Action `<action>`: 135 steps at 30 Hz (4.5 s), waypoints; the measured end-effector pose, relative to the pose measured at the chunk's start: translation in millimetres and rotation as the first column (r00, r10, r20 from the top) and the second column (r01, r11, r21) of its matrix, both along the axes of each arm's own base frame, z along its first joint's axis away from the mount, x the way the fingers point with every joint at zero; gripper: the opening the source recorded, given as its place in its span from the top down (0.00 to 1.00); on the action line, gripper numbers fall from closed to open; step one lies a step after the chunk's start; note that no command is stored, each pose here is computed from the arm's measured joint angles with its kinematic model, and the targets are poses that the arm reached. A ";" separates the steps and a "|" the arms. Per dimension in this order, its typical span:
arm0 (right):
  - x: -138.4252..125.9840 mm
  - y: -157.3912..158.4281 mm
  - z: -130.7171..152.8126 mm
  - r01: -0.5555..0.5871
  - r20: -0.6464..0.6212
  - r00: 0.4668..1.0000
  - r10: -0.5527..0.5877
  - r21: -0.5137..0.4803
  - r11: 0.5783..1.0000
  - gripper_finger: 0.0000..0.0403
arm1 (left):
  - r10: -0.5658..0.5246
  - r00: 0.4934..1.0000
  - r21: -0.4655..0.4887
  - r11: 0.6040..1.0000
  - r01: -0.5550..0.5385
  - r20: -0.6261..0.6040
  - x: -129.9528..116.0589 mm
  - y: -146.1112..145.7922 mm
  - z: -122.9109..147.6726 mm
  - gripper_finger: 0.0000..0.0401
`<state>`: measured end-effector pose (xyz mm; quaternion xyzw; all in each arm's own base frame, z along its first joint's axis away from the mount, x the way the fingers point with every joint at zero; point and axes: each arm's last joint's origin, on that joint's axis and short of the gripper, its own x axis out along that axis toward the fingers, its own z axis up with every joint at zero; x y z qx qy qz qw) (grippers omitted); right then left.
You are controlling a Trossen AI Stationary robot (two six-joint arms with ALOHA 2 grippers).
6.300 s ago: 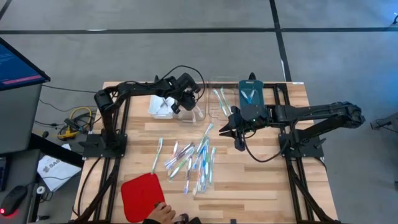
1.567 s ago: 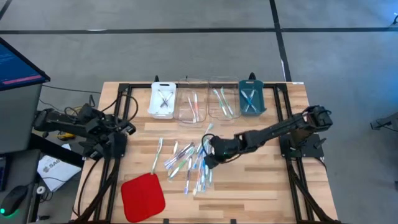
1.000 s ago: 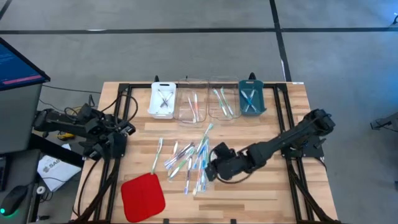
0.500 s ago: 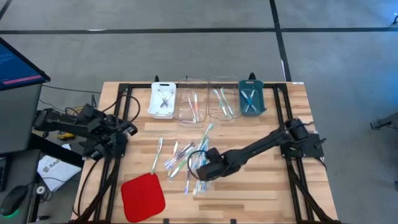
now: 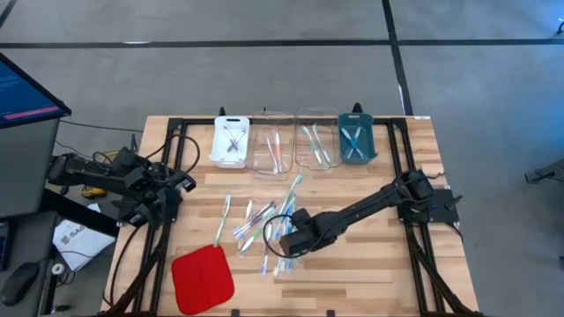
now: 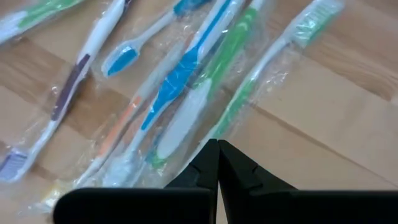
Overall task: Pick & Place Toothbrushes
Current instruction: Put the green toothbrush into the right transparent bin
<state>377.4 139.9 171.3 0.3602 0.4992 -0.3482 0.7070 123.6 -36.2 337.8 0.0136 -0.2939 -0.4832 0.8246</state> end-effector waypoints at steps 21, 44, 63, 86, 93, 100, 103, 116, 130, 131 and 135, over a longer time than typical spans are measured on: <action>4.3 -13.7 -7.4 0.014 -0.021 1.000 -0.016 -0.062 0.998 0.72 | 0.000 1.000 -0.001 1.000 0.000 0.000 0.0 0.0 0.0 0.73; 7.2 -7.6 -27.3 0.000 -0.089 0.996 -0.002 -0.025 1.000 0.71 | 0.005 1.000 0.002 1.000 -0.005 0.004 1.5 0.0 -0.3 0.73; -0.1 -2.3 -3.5 0.035 -0.190 0.980 -0.050 -0.082 0.996 0.59 | 0.004 1.000 0.002 1.000 -0.004 0.002 1.5 -0.1 -0.4 0.73; -10.2 -4.8 -33.7 0.074 -0.225 0.971 -0.079 -0.028 0.997 0.62 | 0.004 1.000 0.002 1.000 -0.004 0.002 1.5 -0.2 -0.3 0.73; -9.3 -3.0 -33.9 0.059 -0.214 0.975 -0.062 -0.019 0.998 0.77 | 0.004 1.000 0.002 1.000 -0.004 0.003 1.5 -0.2 -0.3 0.73; -8.3 -3.9 -37.2 0.011 -0.231 0.973 -0.016 -0.024 1.000 0.94 | 0.004 1.000 0.002 1.000 -0.004 0.003 1.5 -0.2 -0.3 0.73; -8.6 -4.0 -37.0 0.002 -0.234 0.972 -0.008 -0.025 1.000 0.97 | 0.004 1.000 0.002 1.000 -0.004 0.002 1.5 -0.2 -0.4 0.73; -30.6 -7.4 16.9 -0.022 -0.200 0.980 0.010 -0.058 0.998 0.98 | 0.003 1.000 0.002 1.000 -0.003 0.002 1.5 -0.2 -0.4 0.73; -69.4 -133.2 136.2 0.068 0.021 0.998 -0.065 -0.226 0.972 0.99 | 0.004 1.000 0.002 1.000 -0.004 0.005 1.3 -0.1 -0.3 0.73; -69.9 -148.3 140.3 0.077 0.038 0.997 -0.070 -0.236 0.969 0.99 | 0.004 1.000 0.002 1.000 -0.004 0.005 1.3 -0.1 -0.3 0.73; -72.5 -211.1 148.8 0.124 0.095 0.990 -0.102 -0.260 0.958 0.99 | 0.004 1.000 0.002 1.000 -0.004 0.005 1.3 -0.1 -0.3 0.73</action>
